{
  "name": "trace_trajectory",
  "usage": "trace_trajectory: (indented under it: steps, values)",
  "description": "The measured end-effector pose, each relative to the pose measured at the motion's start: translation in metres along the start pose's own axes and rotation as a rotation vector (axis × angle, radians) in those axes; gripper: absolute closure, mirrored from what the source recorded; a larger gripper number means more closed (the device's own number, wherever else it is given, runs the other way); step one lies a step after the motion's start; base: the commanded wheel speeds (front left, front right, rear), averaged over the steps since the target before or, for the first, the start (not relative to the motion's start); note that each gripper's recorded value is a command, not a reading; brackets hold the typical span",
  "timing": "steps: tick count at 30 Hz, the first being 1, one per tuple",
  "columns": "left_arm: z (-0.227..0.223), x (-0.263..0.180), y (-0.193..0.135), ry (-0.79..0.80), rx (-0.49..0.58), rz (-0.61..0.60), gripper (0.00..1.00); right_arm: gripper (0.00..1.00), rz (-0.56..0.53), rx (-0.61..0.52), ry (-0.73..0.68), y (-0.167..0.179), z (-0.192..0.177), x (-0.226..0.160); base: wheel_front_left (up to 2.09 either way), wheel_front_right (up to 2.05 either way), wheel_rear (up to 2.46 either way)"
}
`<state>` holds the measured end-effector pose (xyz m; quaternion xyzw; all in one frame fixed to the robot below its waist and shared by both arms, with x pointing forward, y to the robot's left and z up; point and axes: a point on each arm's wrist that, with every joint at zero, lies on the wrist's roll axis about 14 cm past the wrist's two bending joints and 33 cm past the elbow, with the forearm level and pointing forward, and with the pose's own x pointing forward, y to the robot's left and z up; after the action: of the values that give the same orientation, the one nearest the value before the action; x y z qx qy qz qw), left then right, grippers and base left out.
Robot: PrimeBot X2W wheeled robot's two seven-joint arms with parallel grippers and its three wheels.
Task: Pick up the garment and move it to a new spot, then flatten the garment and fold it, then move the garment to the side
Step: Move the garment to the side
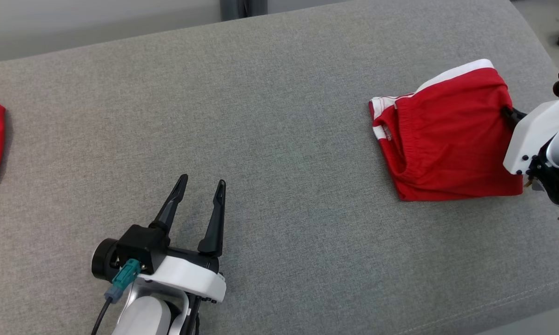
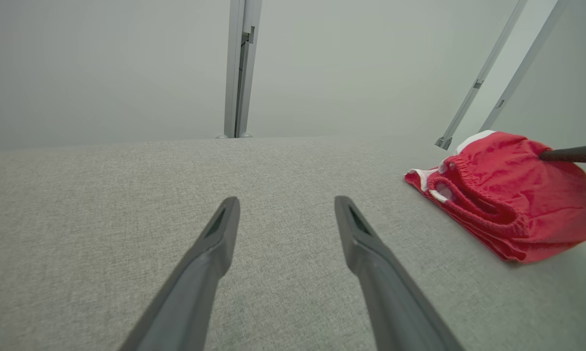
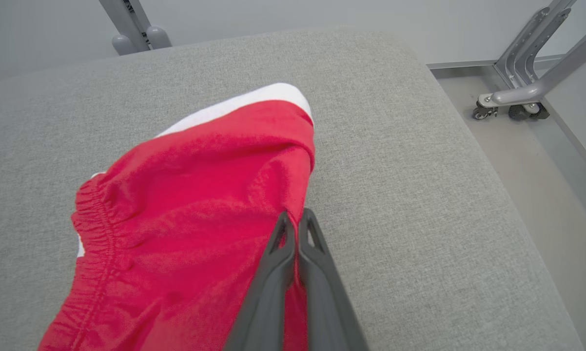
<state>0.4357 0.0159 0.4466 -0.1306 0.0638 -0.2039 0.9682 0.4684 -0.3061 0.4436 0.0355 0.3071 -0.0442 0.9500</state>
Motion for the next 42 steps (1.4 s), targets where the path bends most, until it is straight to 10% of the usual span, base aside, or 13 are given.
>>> trace_trajectory:
  steps: [23, 25, 26, 27, 42]
  values:
    - [0.004, -0.016, 0.048, 0.006, 0.04, 0.122, 0.0, 1.0, -0.269, -0.148, -0.073, -0.085, 0.038, 0.031, 0.0, 0.0, 0.0]
    - [0.003, -0.017, 0.05, 0.009, 0.041, 0.13, 0.0, 0.55, -0.282, -0.167, -0.088, -0.089, 0.041, 0.032, 0.0, 0.0, 0.0]
    - [0.003, -0.018, 0.051, 0.01, 0.041, 0.132, 0.0, 0.15, -0.285, -0.177, -0.102, -0.09, 0.043, 0.032, 0.0, 0.0, 0.0]
    - [0.003, -0.018, 0.052, 0.01, 0.042, 0.133, 0.0, 0.0, -0.288, -0.186, -0.116, -0.091, 0.045, 0.032, 0.0, 0.0, 0.0]
    - [0.019, -0.026, 0.043, -0.029, 0.04, 0.131, 0.0, 0.0, -0.144, -0.296, -0.323, -0.019, 0.075, 0.026, 0.0, 0.0, 0.0]
